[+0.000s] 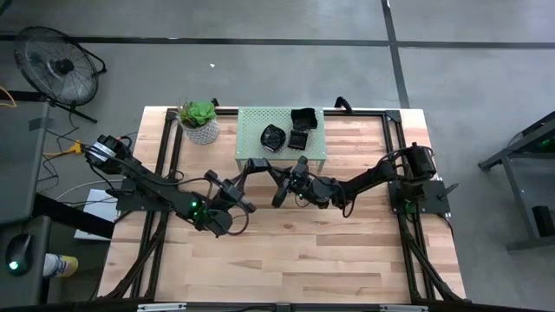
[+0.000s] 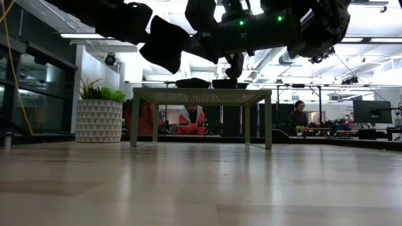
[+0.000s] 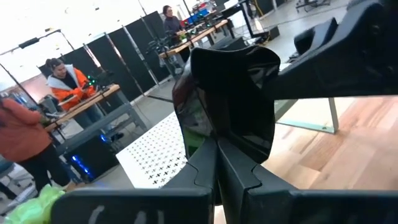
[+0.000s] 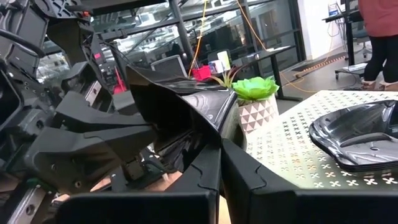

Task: Pick & Place Mini shaped plates
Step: Stack the distorted square plate on top of the distorted square plate on the shelf

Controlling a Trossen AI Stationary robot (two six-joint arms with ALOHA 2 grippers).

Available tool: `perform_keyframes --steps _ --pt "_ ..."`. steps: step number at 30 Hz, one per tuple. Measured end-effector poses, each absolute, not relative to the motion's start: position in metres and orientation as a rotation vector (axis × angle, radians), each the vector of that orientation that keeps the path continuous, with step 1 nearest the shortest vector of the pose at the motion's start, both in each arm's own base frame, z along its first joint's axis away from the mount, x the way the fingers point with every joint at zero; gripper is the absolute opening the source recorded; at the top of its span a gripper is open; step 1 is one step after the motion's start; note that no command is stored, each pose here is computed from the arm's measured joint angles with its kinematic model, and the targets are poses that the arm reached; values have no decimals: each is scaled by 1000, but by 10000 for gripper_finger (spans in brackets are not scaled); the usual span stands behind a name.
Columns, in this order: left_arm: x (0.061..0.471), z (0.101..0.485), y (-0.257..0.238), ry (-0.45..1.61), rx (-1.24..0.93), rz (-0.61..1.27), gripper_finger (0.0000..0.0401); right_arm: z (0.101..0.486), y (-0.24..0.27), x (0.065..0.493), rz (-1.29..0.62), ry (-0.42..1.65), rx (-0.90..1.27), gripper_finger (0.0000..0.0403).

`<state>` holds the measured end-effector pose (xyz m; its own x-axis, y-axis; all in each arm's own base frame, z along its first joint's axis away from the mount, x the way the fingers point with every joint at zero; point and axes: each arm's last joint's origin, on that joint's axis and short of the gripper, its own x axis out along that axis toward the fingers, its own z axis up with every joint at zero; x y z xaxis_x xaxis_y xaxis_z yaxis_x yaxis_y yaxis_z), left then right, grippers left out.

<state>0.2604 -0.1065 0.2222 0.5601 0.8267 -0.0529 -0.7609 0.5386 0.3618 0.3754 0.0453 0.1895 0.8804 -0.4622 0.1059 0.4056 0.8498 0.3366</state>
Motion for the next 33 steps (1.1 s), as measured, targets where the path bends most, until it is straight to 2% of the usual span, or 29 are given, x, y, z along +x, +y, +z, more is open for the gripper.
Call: perform_keyframes --steps 4,7,24,33 --pt "260 222 -107 250 355 948 4 189 45 375 -477 -187 310 1" --pt "261 222 -107 262 374 939 21 189 45 375 -484 -188 310 0" --pt "261 222 -107 261 373 939 206 190 46 375 -485 -189 310 0" --pt "260 222 -107 266 385 945 237 190 46 375 -494 -190 305 0"
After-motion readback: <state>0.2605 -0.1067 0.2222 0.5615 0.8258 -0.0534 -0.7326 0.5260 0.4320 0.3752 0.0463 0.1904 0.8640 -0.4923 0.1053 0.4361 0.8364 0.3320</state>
